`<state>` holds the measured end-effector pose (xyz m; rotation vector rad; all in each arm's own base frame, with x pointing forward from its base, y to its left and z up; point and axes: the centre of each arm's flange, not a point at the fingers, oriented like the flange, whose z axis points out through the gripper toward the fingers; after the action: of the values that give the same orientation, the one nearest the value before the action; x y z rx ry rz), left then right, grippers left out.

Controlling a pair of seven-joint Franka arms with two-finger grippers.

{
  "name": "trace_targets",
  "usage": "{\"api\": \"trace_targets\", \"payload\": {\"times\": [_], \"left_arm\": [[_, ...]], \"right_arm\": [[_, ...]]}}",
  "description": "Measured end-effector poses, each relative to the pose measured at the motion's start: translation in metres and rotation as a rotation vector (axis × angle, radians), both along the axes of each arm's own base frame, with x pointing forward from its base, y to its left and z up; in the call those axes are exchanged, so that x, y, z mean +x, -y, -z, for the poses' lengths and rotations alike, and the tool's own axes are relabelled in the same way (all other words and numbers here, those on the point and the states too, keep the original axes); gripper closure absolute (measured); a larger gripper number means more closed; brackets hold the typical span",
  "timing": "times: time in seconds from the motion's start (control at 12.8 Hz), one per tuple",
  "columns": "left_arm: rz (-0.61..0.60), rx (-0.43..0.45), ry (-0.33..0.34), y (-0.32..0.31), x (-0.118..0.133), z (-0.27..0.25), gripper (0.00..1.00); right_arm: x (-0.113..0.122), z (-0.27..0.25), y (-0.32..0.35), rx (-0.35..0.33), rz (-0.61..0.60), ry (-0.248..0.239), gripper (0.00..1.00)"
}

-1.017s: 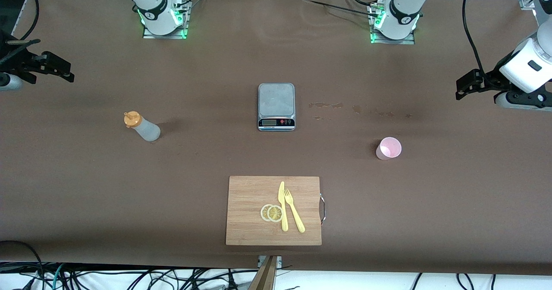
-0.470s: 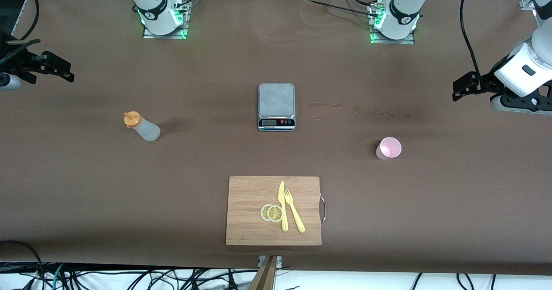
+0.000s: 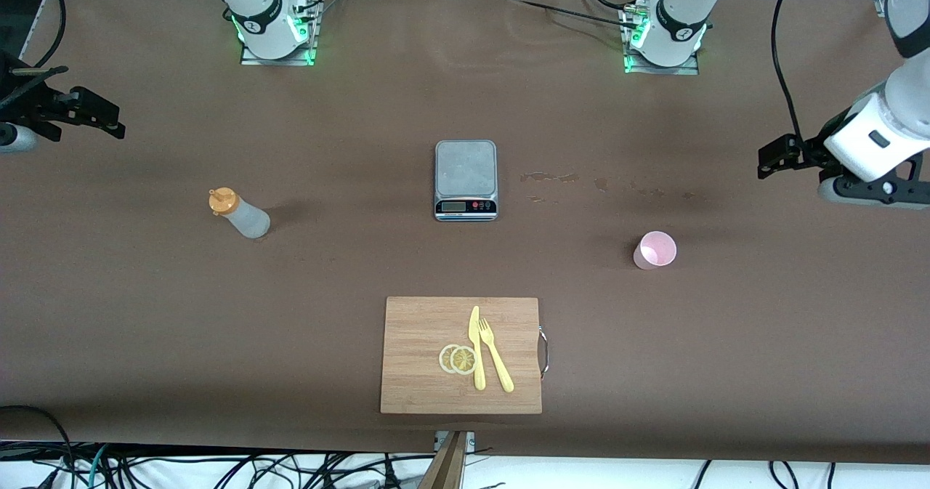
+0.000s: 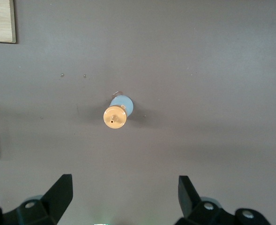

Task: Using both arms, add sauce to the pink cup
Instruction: 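Reach the left gripper down to the pink cup and grasp it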

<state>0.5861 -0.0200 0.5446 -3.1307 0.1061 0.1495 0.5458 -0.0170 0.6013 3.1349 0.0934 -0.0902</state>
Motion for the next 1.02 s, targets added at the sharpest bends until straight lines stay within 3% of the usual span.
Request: {"api": "trace_targets", "payload": {"times": [0.63, 1.02], "left_arm": [[0.035, -0.009, -0.152, 0.013, 0.057, 0.119, 0.0], [0.055, -0.019, -0.074, 0.027, 0.07, 0.213, 0.0]], "right_arm": [[0.0, 0.0, 0.0, 0.0, 0.0, 0.0, 0.0], [0.0, 0.0, -0.001, 0.0, -0.002, 0.0, 0.0]]}}
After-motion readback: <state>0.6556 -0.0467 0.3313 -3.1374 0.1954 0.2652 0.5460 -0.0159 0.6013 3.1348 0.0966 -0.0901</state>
